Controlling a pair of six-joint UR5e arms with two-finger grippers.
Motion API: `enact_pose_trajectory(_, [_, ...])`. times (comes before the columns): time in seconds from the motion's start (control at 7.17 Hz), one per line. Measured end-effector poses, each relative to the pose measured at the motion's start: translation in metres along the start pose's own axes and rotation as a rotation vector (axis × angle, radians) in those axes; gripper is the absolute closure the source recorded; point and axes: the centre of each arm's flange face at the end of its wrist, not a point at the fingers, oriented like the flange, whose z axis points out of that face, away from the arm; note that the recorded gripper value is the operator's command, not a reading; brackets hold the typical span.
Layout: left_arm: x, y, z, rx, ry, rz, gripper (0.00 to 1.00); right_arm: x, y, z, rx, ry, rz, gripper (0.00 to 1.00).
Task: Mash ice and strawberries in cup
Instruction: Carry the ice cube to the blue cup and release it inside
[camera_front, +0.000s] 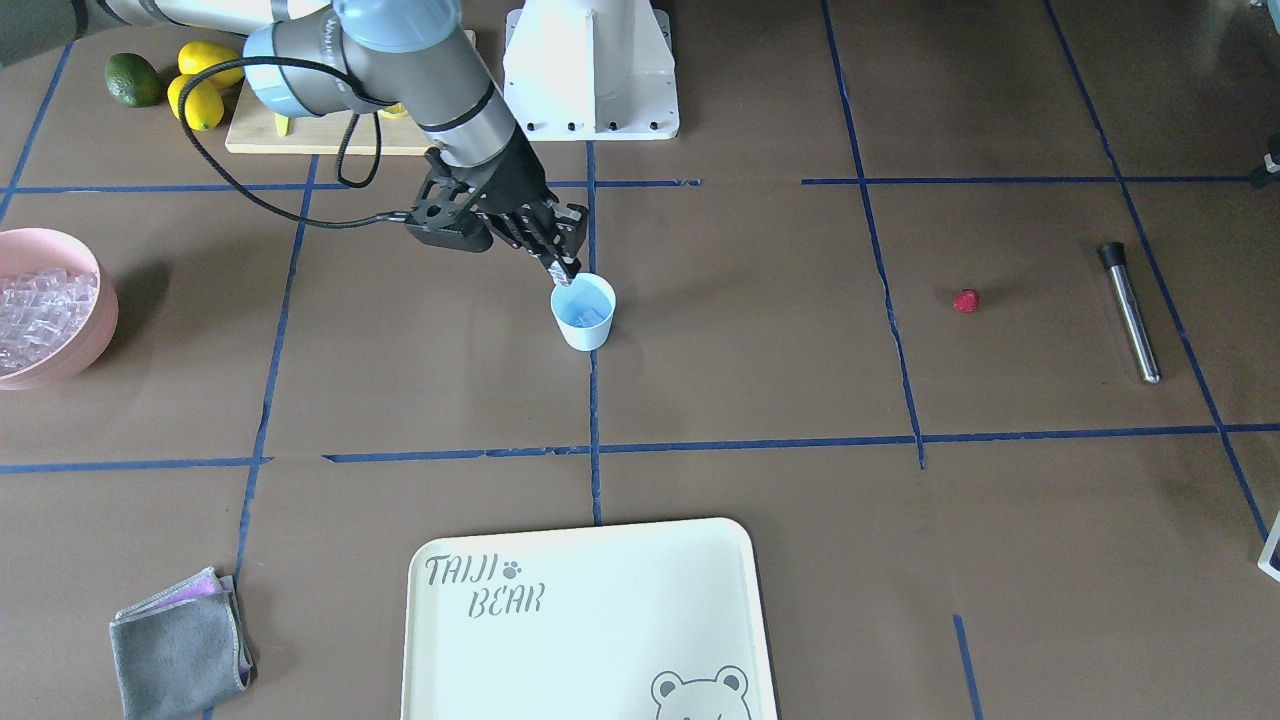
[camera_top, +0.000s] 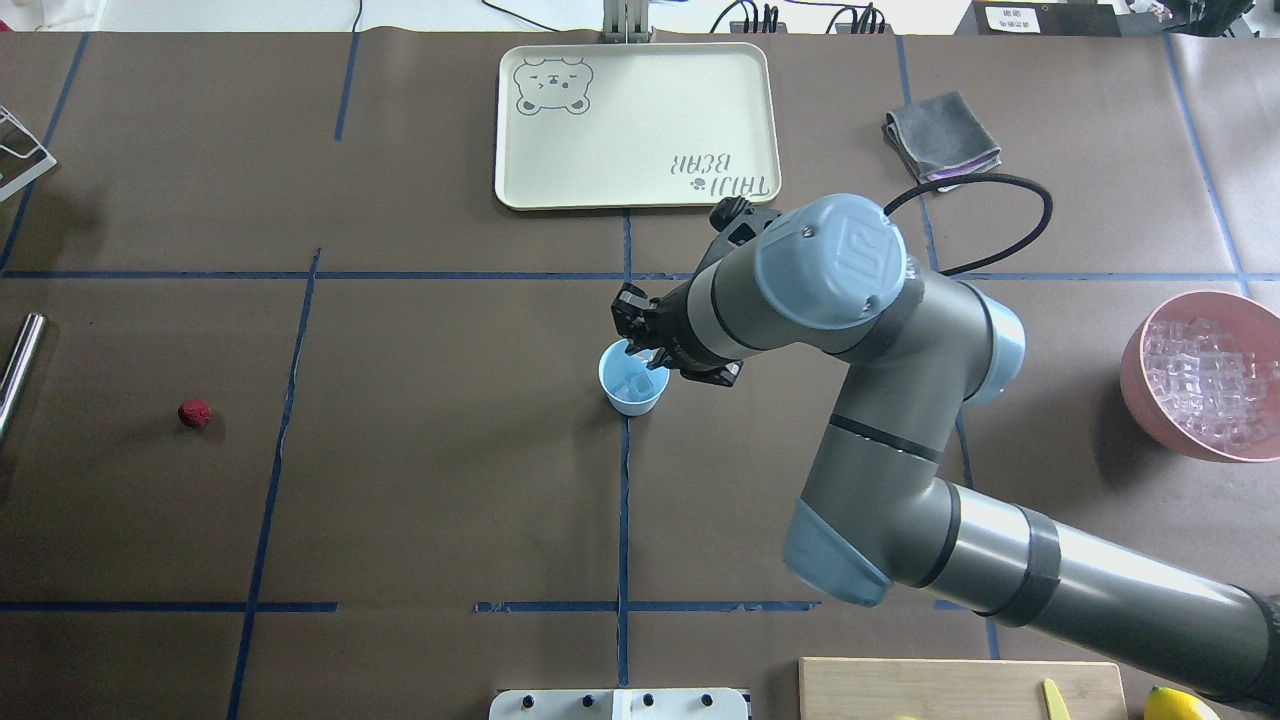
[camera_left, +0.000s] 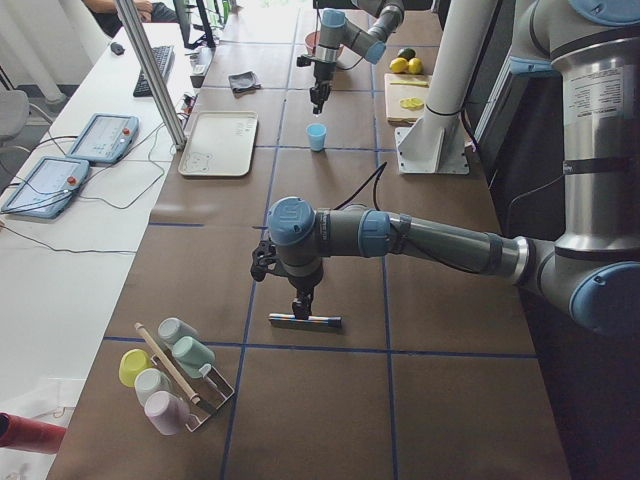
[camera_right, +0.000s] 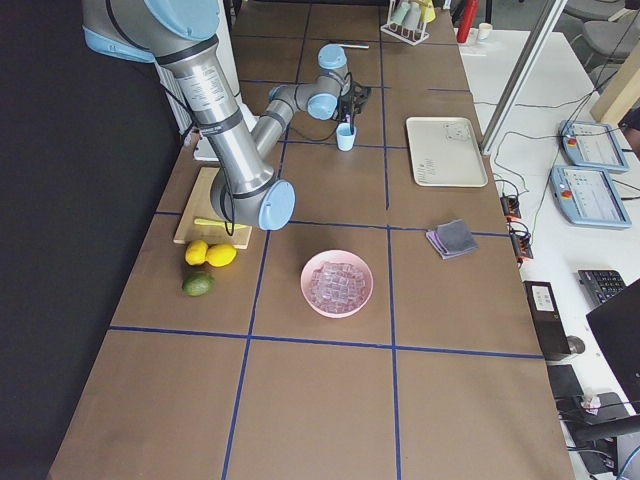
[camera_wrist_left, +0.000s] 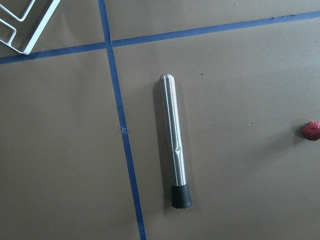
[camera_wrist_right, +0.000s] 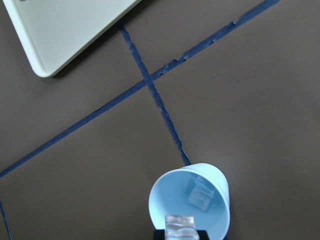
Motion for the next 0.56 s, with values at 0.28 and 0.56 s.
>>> enact_pose_trajectory(0.28, [0.0003, -0.0001, -0.0003, 0.001, 0.000, 0.000, 0.00, -0.0060, 0.0076, 0.0139, 0.009, 0.011, 0.001, 0.96])
enact_pose_trajectory(0.56, [0.0008, -0.0006, -0.0005, 0.001, 0.000, 0.001, 0.00, -0.0038, 0.0070, 0.0179, 0.012, 0.024, -0.001, 0.01])
